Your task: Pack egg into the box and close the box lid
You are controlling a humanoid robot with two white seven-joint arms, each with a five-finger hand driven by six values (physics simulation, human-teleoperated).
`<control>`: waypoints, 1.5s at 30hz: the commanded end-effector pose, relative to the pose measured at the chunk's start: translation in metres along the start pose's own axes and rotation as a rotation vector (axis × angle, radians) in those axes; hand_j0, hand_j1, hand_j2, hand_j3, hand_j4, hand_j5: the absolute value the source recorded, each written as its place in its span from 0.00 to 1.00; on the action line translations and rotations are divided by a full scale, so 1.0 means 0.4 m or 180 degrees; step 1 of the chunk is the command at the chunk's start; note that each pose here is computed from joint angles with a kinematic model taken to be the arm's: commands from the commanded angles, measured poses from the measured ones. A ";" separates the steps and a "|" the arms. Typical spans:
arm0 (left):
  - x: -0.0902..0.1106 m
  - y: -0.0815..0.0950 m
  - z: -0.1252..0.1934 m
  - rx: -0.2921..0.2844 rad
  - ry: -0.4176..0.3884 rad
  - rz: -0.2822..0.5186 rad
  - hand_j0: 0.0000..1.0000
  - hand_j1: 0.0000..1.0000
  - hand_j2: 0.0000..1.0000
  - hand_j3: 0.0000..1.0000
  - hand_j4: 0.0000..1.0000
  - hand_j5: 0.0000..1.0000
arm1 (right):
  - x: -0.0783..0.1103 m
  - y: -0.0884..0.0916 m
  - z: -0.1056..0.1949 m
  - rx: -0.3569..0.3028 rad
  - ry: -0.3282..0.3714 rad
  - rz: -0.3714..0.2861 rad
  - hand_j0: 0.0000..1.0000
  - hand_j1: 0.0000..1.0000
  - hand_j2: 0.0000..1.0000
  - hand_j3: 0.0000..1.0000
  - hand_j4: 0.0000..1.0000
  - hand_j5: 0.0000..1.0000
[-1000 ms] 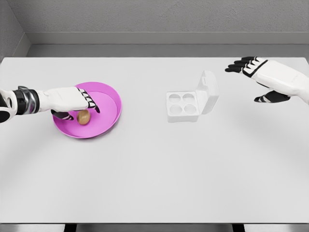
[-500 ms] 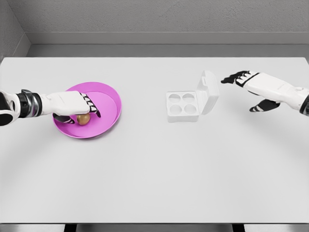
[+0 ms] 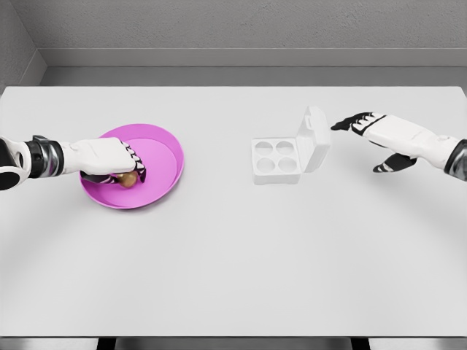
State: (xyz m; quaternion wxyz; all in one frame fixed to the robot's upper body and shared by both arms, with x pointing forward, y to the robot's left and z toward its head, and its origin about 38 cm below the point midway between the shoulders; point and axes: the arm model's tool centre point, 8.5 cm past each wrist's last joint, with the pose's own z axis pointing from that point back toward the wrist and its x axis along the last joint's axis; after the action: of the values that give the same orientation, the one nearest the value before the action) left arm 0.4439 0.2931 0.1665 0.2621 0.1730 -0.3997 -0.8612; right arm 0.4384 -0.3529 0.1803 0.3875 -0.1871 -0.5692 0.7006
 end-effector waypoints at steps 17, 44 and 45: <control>-0.004 0.052 0.023 0.0171 0.0028 -0.0079 0.40 0.40 0.40 0.40 0.40 0.40 | -0.014 0.015 -0.006 0.0011 0.0052 -0.0075 1.00 1.00 1.00 1.00 1.00 1.00; 0.060 0.218 -0.006 0.0927 -0.0158 -0.0136 0.40 0.40 0.40 0.40 0.40 0.40 | -0.007 0.001 -0.009 -0.0018 0.0020 -0.0039 1.00 1.00 1.00 1.00 1.00 1.00; 0.065 0.224 -0.013 0.0958 -0.0178 -0.0132 0.40 0.40 0.40 0.40 0.40 0.40 | -0.007 0.001 -0.009 -0.0018 0.0020 -0.0039 1.00 1.00 1.00 1.00 1.00 1.00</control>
State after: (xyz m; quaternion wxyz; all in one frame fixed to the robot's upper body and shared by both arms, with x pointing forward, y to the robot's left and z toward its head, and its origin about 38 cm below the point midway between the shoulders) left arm 0.4529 0.2332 0.2288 0.2048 0.1985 -0.5158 -0.8078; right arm 0.4427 -0.3525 0.1777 0.3916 -0.1875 -0.5690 0.6983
